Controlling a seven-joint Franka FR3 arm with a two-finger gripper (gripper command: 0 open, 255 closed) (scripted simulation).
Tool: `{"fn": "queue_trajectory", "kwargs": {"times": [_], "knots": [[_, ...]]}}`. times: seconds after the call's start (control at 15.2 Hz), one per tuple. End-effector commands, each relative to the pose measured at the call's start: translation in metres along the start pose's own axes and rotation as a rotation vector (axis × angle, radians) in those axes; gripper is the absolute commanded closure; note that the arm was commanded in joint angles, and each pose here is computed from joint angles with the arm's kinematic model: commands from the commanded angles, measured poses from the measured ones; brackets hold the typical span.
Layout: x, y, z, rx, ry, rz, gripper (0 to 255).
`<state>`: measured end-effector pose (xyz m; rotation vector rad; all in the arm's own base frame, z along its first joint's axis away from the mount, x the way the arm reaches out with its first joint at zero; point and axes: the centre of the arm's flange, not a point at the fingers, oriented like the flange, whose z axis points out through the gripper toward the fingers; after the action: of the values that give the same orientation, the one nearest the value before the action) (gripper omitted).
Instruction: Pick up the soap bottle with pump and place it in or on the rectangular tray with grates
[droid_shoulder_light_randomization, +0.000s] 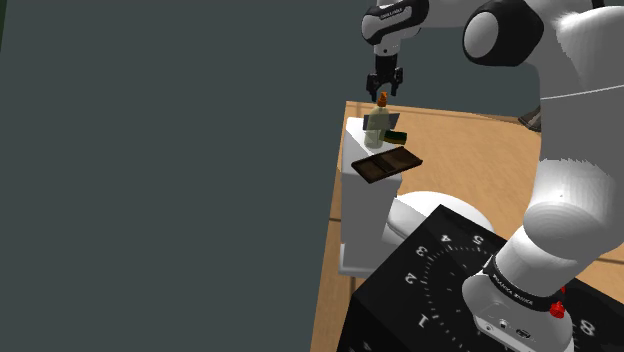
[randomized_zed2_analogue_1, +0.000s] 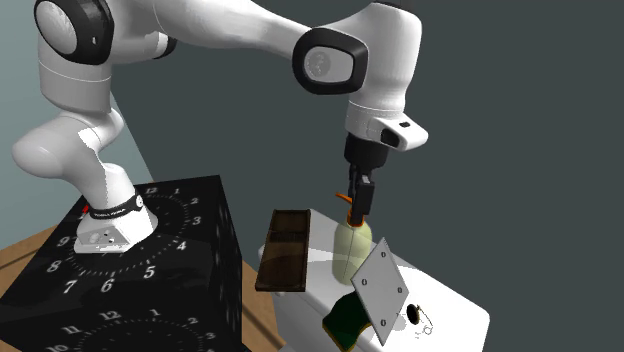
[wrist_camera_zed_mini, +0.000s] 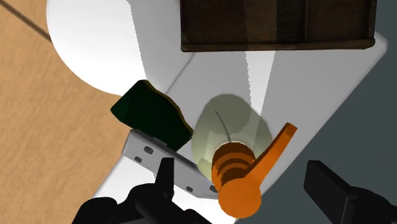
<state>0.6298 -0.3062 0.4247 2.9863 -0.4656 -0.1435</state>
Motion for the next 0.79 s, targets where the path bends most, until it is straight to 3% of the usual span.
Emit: {"fn": "queue_trajectory", "kwargs": {"times": [0.0,0.53,0.59,0.73], "knots": [[0.0005,-0.0003,0.0137,0.000,0.001,0.000,0],[0.0005,-0.0003,0.0137,0.000,0.001,0.000,0],[0.0005,-0.0003,0.0137,0.000,0.001,0.000,255],[0.0005,-0.0003,0.0137,0.000,0.001,0.000,255]]}}
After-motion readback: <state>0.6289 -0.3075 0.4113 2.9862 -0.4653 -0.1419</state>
